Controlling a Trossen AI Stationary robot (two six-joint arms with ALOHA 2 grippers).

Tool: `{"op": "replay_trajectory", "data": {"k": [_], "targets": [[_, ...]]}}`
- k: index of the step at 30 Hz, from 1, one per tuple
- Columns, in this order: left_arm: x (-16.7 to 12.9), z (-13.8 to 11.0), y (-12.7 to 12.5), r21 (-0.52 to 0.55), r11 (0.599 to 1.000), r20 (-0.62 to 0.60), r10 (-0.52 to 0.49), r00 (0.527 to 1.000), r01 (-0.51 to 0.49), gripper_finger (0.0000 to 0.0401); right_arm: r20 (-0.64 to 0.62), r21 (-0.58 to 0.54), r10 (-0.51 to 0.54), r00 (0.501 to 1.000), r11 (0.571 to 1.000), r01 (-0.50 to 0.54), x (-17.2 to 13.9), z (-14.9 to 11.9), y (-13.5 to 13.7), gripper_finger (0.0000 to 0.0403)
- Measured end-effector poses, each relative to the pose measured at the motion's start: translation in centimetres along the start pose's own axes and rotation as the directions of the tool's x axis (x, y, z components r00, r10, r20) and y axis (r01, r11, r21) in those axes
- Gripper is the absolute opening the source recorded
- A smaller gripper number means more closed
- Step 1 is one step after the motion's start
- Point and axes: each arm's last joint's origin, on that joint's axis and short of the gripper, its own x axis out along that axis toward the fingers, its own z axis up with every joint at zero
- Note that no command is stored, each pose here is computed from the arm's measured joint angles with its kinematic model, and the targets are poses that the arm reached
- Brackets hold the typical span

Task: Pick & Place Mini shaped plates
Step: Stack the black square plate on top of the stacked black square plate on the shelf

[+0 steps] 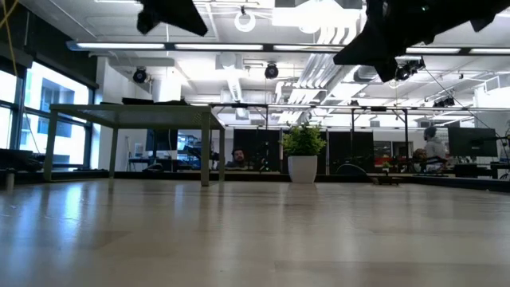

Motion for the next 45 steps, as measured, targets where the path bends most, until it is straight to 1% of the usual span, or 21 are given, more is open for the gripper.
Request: {"op": "replay_trajectory", "data": {"k": [2, 5, 7, 9, 11, 15, 18, 21, 25, 27, 30, 32, 33, 36, 38, 40, 42, 45], "targets": [[1.3, -1.7, -0.6, -0.035, 0.996, 0.034, -0.085, 0.996, 0.086, 0.0000, -0.007, 0.018, -0.075, 0.997, 0.997, 0.075, -0.2, 0.9, -0.2, 0.0007], [2.9, -4.7, -0.9, -0.088, 0.973, 0.113, -0.202, 0.973, 0.212, 0.0000, -0.042, 0.072, -0.198, 0.979, 0.977, 0.201, -0.5, 2.4, -1.0, 0.0005], [3.4, -6.1, -1.0, -0.127, 0.945, 0.185, -0.276, 0.943, 0.302, 0.0000, -0.064, 0.128, -0.274, 0.960, 0.952, 0.280, -0.8, 3.4, -1.9, 0.0002], [3.6, -7.3, -1.0, -0.135, 0.924, 0.226, -0.322, 0.919, 0.357, 0.0000, -0.100, 0.169, -0.340, 0.935, 0.920, 0.353, -0.9, 3.8, -3.2, 0.0002], [3.6, -8.1, -1.0, -0.135, 0.914, 0.251, -0.343, 0.905, 0.383, 0.0000, -0.145, 0.219, -0.394, 0.908, 0.882, 0.418, -1.0, 3.6, -4.9, 0.0002], [3.3, -8.7, -1.3, -0.119, 0.920, 0.269, -0.333, 0.904, 0.374, 0.0000, -0.264, 0.363, -0.407, 0.874, 0.798, 0.481, -1.4, 2.6, -8.6, 0.0001], [3.3, -8.6, -1.2, -0.108, 0.923, 0.271, -0.331, 0.904, 0.370, 0.0000, -0.325, 0.438, -0.442, 0.836, 0.713, 0.547, -2.1, 1.9, -11.0, 0.0002], [3.3, -8.6, -1.2, -0.109, 0.925, 0.273, -0.325, 0.905, 0.365, 0.0000, -0.358, 0.472, -0.505, 0.785, 0.628, 0.619, -2.9, 1.7, -12.8, 0.0008], [3.3, -8.6, -1.1, -0.112, 0.931, 0.276, -0.308, 0.910, 0.348, 0.0000, -0.388, 0.482, -0.583, 0.714, 0.532, 0.697, -3.5, 1.5, -14.9, 0.0027], [3.4, -8.7, -1.1, -0.107, 0.940, 0.276, -0.285, 0.918, 0.324, 0.0000, -0.425, 0.463, -0.606, 0.673, 0.493, 0.737, -3.4, 1.1, -16.1, 0.0040], [3.4, -8.7, -0.9, -0.109, 0.956, 0.294, -0.230, 0.928, 0.272, 0.0000, -0.492, 0.426, -0.610, 0.621, 0.453, 0.783, -2.9, 0.2, -17.9, 0.0065], [3.4, -8.7, -0.8, -0.115, 0.963, 0.306, -0.198, 0.931, 0.242, 0.0000, -0.537, 0.400, -0.617, 0.575, 0.414, 0.818, -2.6, -0.5, -19.1, 0.0082], [3.4, -8.6, -0.7, -0.120, 0.966, 0.313, -0.182, 0.932, 0.229, 0.0000, -0.544, 0.391, -0.626, 0.559, 0.400, 0.829, -2.3, -0.7, -19.5, 0.0090], [3.4, -8.6, -0.7, -0.121, 0.971, 0.323, -0.158, 0.933, 0.206, 0.0000, -0.543, 0.367, -0.651, 0.531, 0.385, 0.847, -1.4, -1.0, -20.3, 0.0110], [3.5, -8.6, -0.6, -0.133, 0.972, 0.326, -0.143, 0.934, 0.195, 0.0000, -0.548, 0.354, -0.668, 0.504, 0.360, 0.863, -1.0, -1.3, -20.7, 0.0119], [3.5, -8.7, -0.5, -0.139, 0.970, 0.324, -0.144, 0.935, 0.197, 0.0000, -0.544, 0.364, -0.684, 0.486, 0.329, 0.871, -0.6, -1.6, -21.1, 0.0123], [3.6, -8.9, 0.1, -0.119, 0.972, 0.311, -0.159, 0.937, 0.204, 0.0000, -0.556, 0.346, -0.698, 0.452, 0.300, 0.889, -0.2, -2.0, -21.5, 0.0123], [3.3, -8.8, 1.2, -0.142, 0.952, 0.316, -0.216, 0.924, 0.271, 0.0000, -0.567, 0.329, -0.710, 0.417, 0.270, 0.905, 0.5, -2.6, -21.7, 0.0122]]}}
